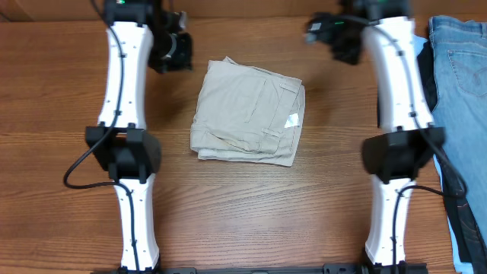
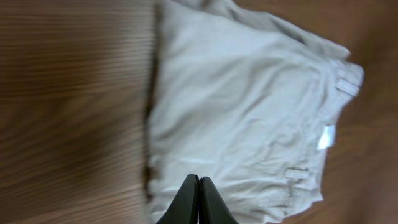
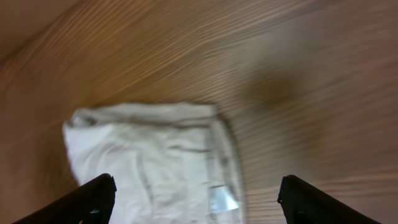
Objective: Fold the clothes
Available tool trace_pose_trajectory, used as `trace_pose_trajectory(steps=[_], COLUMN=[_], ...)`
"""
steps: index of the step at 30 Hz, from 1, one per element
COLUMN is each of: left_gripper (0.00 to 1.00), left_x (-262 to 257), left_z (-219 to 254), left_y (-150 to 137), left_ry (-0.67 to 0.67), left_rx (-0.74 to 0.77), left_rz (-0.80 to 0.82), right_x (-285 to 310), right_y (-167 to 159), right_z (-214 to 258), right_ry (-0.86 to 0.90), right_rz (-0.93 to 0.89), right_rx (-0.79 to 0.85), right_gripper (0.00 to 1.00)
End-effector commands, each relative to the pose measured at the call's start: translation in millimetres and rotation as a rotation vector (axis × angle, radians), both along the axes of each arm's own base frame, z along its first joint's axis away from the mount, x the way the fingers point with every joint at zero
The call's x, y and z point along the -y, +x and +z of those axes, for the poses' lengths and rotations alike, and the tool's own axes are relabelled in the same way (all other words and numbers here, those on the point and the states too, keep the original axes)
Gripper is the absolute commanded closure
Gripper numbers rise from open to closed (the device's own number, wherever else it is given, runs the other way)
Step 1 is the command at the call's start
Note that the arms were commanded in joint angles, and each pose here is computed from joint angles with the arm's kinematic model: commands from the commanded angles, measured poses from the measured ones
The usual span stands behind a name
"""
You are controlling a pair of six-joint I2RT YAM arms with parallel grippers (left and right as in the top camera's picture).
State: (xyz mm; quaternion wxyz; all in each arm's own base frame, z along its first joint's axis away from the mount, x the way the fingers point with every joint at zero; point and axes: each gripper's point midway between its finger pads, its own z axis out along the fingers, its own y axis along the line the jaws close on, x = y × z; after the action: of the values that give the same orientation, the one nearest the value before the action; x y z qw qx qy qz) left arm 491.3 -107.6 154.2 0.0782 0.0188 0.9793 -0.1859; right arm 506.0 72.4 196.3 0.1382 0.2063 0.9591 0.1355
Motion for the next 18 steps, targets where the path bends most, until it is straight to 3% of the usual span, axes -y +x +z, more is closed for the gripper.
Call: trace_pose_trajectory(steps=[1,10,18], left_gripper=[0.96,0.96,0.96], left_x=[49.3,102.1,102.4], left_z=[-29.7,-80.0,-124.7], left_y=[-15.5,-51.3,-55.3], left_ry=[-0.085,-0.067,-0.076], left_rx=[-0.078,-0.190,-0.214], left_rz=[-0.119,-0.233,-0.228], right_x=[33.1,85.4,85.6], right_y=[-4.3,-13.2,-13.2], right_z=[14.8,10.9,10.8], right_ry=[0.025,0.020,0.015], right_rz=[-0.071,-0.174,-0.171], right_rx=[0.006,-0.038,-0.037], right_gripper=[0.11,0.10,0.10])
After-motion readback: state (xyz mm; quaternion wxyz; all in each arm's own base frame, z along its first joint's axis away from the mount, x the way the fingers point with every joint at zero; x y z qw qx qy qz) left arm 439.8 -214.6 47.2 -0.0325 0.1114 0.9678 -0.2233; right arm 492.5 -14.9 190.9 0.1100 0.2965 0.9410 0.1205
